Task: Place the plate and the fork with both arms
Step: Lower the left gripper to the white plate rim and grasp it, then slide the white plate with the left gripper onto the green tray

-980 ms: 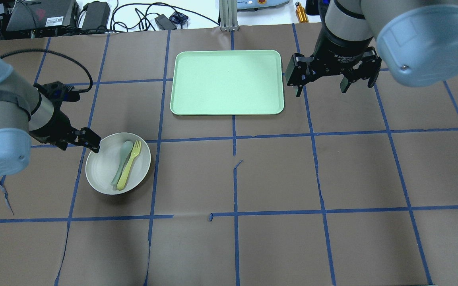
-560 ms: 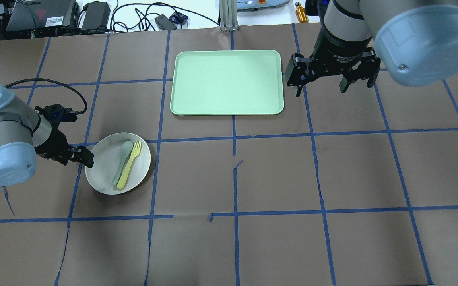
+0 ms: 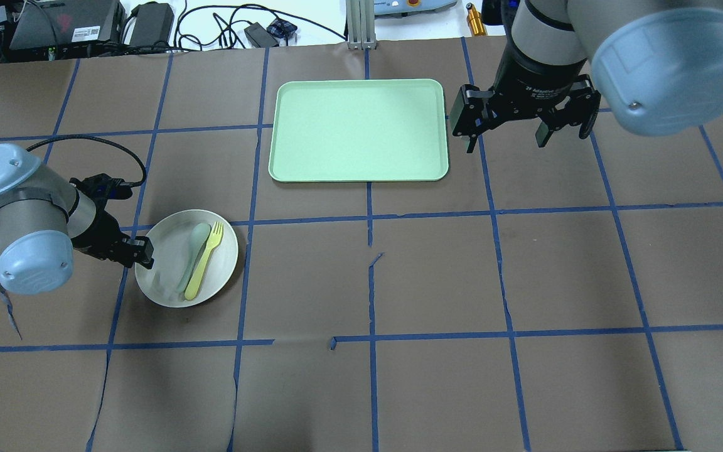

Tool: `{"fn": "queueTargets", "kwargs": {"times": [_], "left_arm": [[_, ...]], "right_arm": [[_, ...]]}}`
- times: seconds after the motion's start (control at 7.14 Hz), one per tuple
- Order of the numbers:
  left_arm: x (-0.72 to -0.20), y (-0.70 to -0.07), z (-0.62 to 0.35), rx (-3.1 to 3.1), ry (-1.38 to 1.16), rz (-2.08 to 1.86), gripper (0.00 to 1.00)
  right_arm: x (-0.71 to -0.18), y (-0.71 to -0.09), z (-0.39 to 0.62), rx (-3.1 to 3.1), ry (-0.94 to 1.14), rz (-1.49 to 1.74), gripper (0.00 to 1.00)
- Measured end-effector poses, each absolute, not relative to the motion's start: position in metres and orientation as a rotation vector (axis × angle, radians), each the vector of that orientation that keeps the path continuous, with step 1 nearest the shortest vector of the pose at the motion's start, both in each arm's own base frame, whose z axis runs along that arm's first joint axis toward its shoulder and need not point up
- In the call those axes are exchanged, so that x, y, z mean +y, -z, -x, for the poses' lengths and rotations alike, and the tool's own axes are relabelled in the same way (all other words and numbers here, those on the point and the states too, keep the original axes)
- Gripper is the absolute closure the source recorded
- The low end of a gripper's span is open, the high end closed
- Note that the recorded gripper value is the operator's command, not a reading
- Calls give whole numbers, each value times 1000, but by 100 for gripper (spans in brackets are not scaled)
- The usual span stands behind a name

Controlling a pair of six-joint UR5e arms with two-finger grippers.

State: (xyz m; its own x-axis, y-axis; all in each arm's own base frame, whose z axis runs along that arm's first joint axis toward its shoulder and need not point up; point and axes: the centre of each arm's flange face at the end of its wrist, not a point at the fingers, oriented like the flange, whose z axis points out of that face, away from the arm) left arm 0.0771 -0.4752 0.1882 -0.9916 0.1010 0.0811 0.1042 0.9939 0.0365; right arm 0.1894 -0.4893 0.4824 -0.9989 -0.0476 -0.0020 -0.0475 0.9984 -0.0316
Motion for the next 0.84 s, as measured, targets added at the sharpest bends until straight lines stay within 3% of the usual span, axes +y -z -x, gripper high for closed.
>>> {"fn": "queueTargets", "kwargs": {"times": [0.14, 0.84], "left_arm": [[-476, -186, -77, -3054, 64, 148, 100], [-521, -217, -58, -2860, -123, 64, 100]], "right_arm": [[-489, -482, -189, 3138, 49, 75, 0], [-490, -483, -189, 3137, 53, 75, 0]]}}
